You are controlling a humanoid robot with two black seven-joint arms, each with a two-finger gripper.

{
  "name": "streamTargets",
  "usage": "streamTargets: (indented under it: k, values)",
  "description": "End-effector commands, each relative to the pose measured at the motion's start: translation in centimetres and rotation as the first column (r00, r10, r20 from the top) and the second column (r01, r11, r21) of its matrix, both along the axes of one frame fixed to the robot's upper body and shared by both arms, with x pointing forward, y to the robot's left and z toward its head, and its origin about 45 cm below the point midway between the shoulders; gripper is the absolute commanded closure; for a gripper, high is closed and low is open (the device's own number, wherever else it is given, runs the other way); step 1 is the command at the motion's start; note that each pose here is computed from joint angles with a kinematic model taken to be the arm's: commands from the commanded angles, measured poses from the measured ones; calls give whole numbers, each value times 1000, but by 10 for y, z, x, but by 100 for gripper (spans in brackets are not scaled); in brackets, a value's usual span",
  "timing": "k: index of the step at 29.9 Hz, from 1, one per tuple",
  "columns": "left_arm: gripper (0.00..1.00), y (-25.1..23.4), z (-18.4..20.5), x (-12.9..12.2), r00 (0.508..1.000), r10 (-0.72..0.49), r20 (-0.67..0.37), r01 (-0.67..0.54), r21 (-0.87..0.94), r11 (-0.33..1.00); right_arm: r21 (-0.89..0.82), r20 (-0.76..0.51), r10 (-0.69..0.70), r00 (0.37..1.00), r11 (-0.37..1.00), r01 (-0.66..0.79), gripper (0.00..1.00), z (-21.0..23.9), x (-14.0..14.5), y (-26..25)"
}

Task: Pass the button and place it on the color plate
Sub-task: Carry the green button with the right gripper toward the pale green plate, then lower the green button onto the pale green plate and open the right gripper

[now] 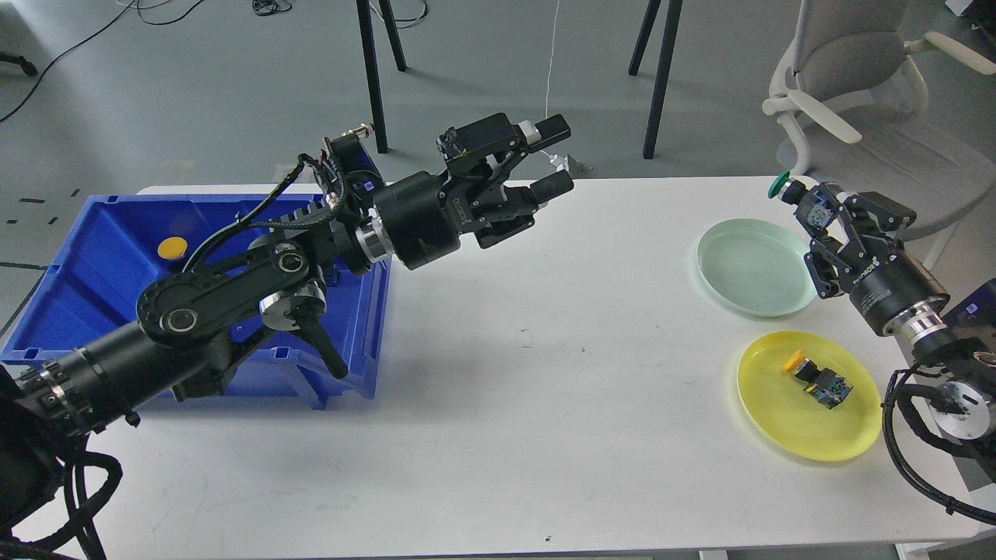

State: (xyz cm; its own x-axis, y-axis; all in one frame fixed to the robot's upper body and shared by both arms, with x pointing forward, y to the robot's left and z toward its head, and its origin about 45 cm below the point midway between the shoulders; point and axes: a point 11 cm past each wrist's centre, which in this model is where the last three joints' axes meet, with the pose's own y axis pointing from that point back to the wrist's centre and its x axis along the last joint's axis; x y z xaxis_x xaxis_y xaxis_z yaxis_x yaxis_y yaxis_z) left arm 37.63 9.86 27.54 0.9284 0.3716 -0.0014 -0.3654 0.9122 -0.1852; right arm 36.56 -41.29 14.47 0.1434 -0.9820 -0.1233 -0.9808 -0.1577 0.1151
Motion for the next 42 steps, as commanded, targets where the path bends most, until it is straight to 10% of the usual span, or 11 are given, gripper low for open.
streamTargets:
  k: [1,27,42]
  values:
    - [21,0,0,0,1000,0,0,0,0,1000,-51,-38,-75,996,996,73,75,-17,6,-6]
    - [21,0,-1,0,1000,1,-3,-1,0,1000,-220,-128,-154,980,968,123,71,-57,24,18]
    - [21,0,-2,-1,1000,1,-4,-1,0,1000,-214,-128,-155,980,969,125,52,-59,25,24]
